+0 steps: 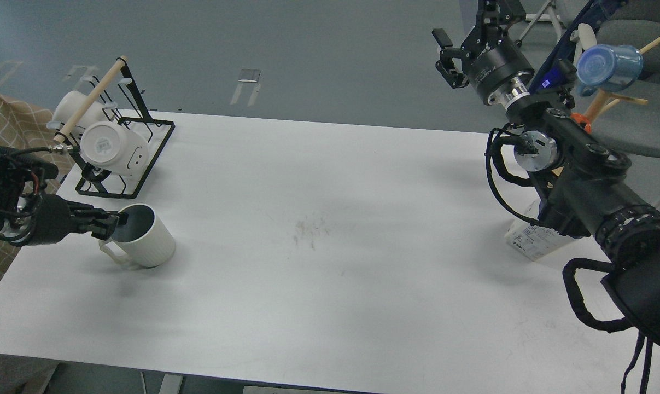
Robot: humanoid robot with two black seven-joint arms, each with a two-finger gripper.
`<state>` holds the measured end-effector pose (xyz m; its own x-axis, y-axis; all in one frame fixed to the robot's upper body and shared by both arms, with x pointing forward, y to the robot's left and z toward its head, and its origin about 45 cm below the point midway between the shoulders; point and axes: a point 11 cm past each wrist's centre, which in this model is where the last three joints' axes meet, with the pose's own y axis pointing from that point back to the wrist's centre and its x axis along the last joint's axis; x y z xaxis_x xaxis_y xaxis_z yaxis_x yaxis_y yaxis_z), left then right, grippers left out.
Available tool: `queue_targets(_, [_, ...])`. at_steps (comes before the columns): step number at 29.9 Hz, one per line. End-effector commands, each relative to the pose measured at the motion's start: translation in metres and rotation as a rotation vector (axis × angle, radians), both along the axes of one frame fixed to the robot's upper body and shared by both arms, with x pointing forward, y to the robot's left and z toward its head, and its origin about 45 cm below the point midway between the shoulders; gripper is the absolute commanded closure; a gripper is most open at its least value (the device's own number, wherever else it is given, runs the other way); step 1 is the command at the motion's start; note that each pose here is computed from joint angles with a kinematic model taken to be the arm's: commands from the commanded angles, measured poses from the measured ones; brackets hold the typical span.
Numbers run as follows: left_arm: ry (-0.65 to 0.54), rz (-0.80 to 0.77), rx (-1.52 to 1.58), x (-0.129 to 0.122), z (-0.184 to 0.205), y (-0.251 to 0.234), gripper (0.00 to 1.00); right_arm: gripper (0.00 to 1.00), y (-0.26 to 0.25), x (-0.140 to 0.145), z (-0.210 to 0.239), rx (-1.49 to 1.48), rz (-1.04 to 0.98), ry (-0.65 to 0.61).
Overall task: Place cup and milk with both arms
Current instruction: 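Grasp the white mug with the left gripper, then carry the white mug with the left gripper to the table center and set it down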
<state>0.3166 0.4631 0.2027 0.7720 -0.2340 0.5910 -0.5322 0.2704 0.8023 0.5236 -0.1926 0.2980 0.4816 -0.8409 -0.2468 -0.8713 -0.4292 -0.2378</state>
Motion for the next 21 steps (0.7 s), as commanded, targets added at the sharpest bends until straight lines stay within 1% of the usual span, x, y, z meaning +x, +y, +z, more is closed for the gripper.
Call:
queue_targets(1, [-0.021,-0.032,-0.009,0.004,0.010,-0.009,1.00,0.00,0.000,0.000,0.000,0.001,0.000,0.000])
queue_targets(3, [-0.044,-0.064,-0.015,0.007,0.021,-0.018,1.00,0.00,0.000,0.000,0.001,0.001,0.000,-0.002])
queue_targets(5, [-0.089,-0.112,-0.011,0.011,0.047,-0.029,1.00,0.00,0.001,0.001,0.003,0.000,0.000,-0.006])
queue_targets(9, [-0.136,-0.197,-0.034,0.016,0.067,-0.056,1.00,0.00,0.002,0.002,0.008,0.000,0.001,-0.014])
queue_targets(11, [-0.160,-0.253,-0.052,0.018,0.077,-0.076,1.00,0.00,0.003,0.004,0.015,-0.001,0.001,-0.027])
queue_targets(13, [-0.200,-0.337,-0.081,0.021,0.094,-0.106,1.00,0.00,0.007,0.008,0.032,-0.006,0.001,-0.058])
queue_targets(17, [-0.230,-0.385,-0.091,0.028,0.109,-0.125,1.00,0.00,0.013,0.013,0.058,-0.008,0.010,-0.103])
queue_targets(19, [-0.222,-0.444,-0.138,0.038,0.107,-0.159,1.00,0.00,0.016,0.016,0.076,-0.013,0.008,-0.134])
queue_targets(21, [-0.204,-0.466,-0.155,0.042,0.104,-0.175,1.00,0.00,0.018,0.018,0.086,-0.018,0.005,-0.151])
